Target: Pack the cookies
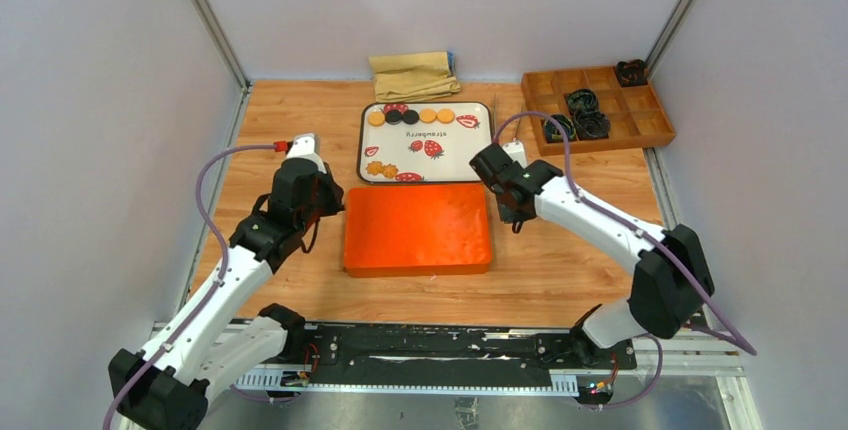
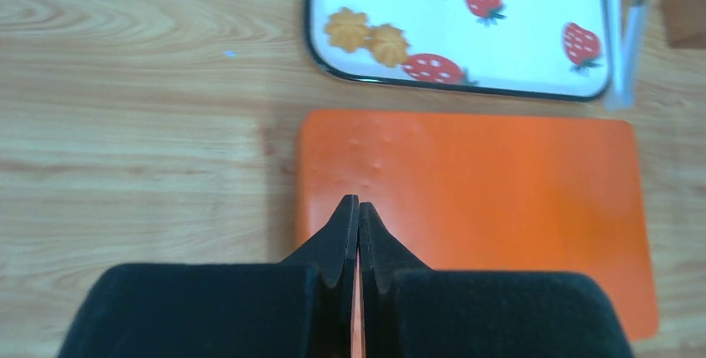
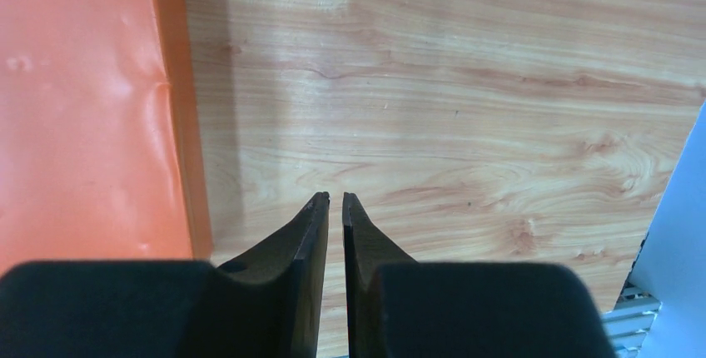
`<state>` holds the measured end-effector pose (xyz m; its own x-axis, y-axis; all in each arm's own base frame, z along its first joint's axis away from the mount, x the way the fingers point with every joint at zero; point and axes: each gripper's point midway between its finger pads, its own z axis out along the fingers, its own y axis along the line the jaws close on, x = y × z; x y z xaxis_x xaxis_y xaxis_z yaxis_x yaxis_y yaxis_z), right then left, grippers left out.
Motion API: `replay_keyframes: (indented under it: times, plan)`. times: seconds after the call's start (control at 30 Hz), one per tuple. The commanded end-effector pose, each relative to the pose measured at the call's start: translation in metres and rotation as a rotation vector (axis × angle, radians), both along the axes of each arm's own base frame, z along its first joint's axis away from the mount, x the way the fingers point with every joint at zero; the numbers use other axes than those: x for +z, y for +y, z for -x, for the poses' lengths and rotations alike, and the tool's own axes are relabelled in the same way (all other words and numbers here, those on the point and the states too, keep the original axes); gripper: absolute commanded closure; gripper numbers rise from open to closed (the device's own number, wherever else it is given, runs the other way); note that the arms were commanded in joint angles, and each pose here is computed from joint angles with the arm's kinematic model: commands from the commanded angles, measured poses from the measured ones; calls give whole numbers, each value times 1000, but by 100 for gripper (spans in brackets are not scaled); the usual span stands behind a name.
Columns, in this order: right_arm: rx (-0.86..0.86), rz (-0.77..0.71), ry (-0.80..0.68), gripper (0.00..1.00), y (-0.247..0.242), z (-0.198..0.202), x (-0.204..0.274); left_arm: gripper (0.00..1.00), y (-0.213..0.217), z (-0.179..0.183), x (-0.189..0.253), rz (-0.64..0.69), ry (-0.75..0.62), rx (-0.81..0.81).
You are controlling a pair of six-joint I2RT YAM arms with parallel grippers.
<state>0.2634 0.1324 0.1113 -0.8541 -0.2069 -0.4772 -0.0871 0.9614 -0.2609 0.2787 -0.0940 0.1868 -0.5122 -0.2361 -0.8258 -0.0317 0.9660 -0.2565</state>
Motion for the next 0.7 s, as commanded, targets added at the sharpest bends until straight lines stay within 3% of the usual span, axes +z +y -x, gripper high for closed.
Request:
replay_keyframes:
  times: [0.0, 0.27, 0.67]
  plan:
    - [13, -17, -96, 83, -8, -1, 35, 97, -45, 5, -7, 105, 22, -177]
    - [88, -157, -175, 83, 4, 5, 69, 99, -93, 26, -56, 99, 169, -297]
    - [110, -235, -201, 80, 7, 14, 73, 99, -86, 46, -137, 35, 380, -255]
